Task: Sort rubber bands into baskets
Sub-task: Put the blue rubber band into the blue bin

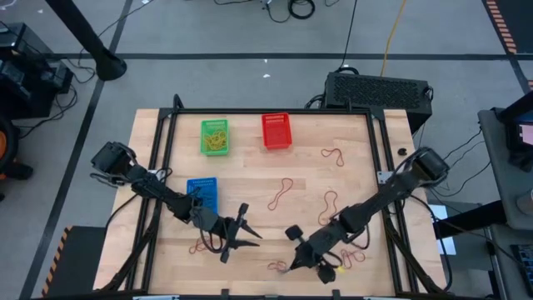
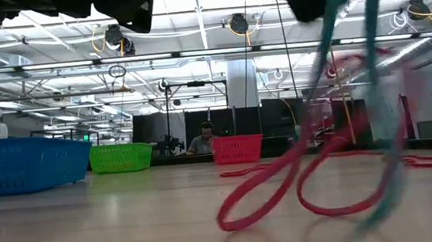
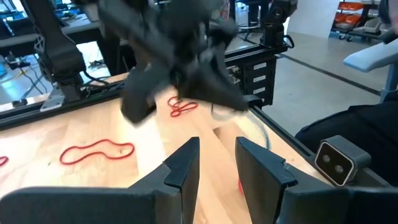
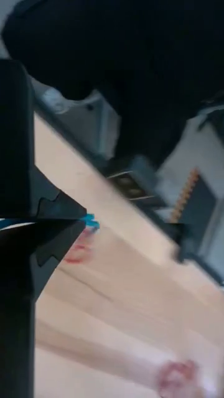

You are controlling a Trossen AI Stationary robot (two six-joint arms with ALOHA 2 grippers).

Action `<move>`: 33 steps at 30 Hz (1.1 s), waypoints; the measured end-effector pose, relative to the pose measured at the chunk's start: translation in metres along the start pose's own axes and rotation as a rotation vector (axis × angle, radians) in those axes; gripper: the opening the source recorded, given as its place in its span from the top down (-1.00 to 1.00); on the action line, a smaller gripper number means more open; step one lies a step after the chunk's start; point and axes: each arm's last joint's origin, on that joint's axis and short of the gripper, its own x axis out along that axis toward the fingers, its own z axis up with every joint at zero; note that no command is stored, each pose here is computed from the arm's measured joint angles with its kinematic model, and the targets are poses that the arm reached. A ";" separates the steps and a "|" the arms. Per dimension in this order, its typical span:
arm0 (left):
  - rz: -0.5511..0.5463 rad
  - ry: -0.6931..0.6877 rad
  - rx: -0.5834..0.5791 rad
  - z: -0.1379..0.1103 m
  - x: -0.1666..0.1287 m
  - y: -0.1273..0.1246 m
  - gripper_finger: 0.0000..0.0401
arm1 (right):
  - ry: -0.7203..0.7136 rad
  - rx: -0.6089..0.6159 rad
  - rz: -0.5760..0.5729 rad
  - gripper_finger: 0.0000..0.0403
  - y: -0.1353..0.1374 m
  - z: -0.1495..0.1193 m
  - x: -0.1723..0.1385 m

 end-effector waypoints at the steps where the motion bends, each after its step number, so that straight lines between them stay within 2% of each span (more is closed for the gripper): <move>1: 0.001 0.000 0.000 0.000 0.000 0.000 0.44 | -0.024 -0.005 0.000 1.00 0.000 0.005 -0.005; 9: -0.027 -0.003 -0.006 0.000 0.000 0.000 0.44 | -0.129 -0.045 -0.025 1.00 -0.005 0.025 -0.027; 14: -0.059 -0.024 -0.155 0.002 0.000 0.001 0.44 | -0.121 -0.084 -0.162 1.00 -0.017 0.024 -0.028; 19: -0.047 -0.029 -0.263 0.002 0.001 0.009 0.44 | -0.114 -0.122 -0.213 1.00 -0.030 0.024 -0.029; 26: -0.043 -0.032 -0.267 -0.010 0.010 0.008 0.44 | -0.123 -0.107 -0.247 1.00 -0.043 0.024 -0.032; 30: -0.010 -0.016 -0.270 -0.025 0.021 0.015 0.44 | -0.130 -0.100 -0.257 1.00 -0.047 0.025 -0.033; 33: 0.011 -0.033 -0.274 -0.026 0.026 0.021 0.44 | -0.129 -0.097 -0.260 1.00 -0.049 0.025 -0.033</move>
